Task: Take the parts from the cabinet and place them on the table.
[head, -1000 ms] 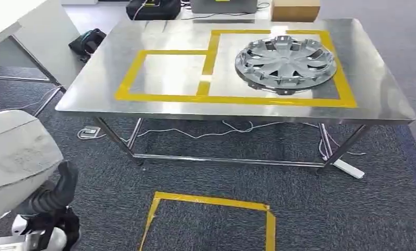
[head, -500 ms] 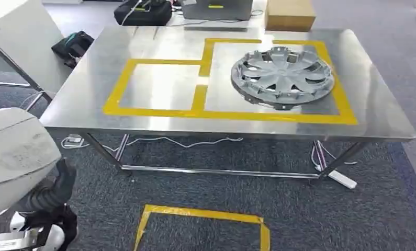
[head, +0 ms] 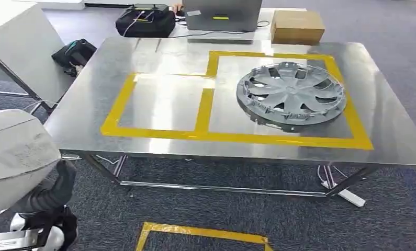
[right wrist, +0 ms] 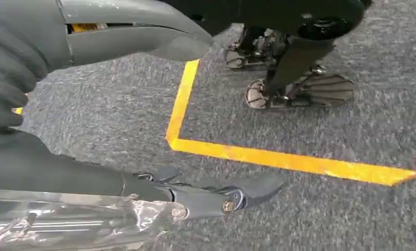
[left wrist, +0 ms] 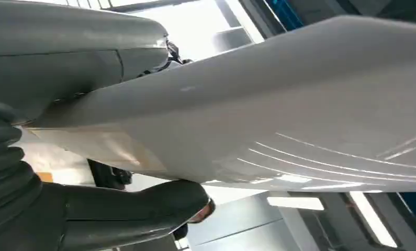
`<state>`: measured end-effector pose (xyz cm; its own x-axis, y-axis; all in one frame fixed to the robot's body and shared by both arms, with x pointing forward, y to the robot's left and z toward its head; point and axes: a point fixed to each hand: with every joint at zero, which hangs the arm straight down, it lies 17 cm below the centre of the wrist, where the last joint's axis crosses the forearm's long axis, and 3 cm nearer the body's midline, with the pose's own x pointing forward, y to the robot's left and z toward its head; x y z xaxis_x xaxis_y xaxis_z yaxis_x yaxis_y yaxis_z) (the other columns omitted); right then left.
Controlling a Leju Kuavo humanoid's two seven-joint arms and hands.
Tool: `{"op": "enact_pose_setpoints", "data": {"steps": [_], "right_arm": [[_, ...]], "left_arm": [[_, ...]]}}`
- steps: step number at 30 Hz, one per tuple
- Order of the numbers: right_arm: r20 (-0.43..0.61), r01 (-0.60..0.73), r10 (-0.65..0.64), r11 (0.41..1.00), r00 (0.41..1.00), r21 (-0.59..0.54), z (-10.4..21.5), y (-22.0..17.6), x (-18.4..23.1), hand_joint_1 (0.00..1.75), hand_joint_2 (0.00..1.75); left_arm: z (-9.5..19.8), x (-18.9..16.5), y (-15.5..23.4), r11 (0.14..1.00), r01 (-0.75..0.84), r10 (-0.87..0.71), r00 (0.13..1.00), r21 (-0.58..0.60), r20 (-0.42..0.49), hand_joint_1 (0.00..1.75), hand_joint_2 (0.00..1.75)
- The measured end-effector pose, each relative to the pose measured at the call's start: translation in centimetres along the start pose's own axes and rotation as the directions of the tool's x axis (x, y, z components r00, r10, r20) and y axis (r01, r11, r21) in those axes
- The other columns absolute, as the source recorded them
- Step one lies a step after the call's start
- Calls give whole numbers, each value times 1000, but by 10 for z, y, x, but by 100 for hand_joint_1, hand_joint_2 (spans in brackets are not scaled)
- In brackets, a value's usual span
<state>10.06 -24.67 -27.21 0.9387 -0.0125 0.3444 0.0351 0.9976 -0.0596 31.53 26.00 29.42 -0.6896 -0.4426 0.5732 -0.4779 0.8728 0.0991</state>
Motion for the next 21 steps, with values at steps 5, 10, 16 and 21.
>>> {"op": "enact_pose_setpoints", "data": {"steps": [5,10,16,21], "right_arm": [[0,0,0,1000,1000,-3,0,-1,0,0,175],[6,-4,4,1000,1000,-4,0,-1,-1,0,175],[62,-6,7,1000,998,-21,-2,-12,15,0,175],[5,-40,40,999,999,-17,-2,-11,1,0,175]], "left_arm": [[0,-1,3,1000,7,-7,1000,2,-1,175,175],[0,-1,3,1000,8,-8,1000,3,0,175,175],[-3,0,6,1000,1,-1,1000,13,3,175,175],[4,0,7,1000,27,-27,1000,-2,-1,175,175]]}}
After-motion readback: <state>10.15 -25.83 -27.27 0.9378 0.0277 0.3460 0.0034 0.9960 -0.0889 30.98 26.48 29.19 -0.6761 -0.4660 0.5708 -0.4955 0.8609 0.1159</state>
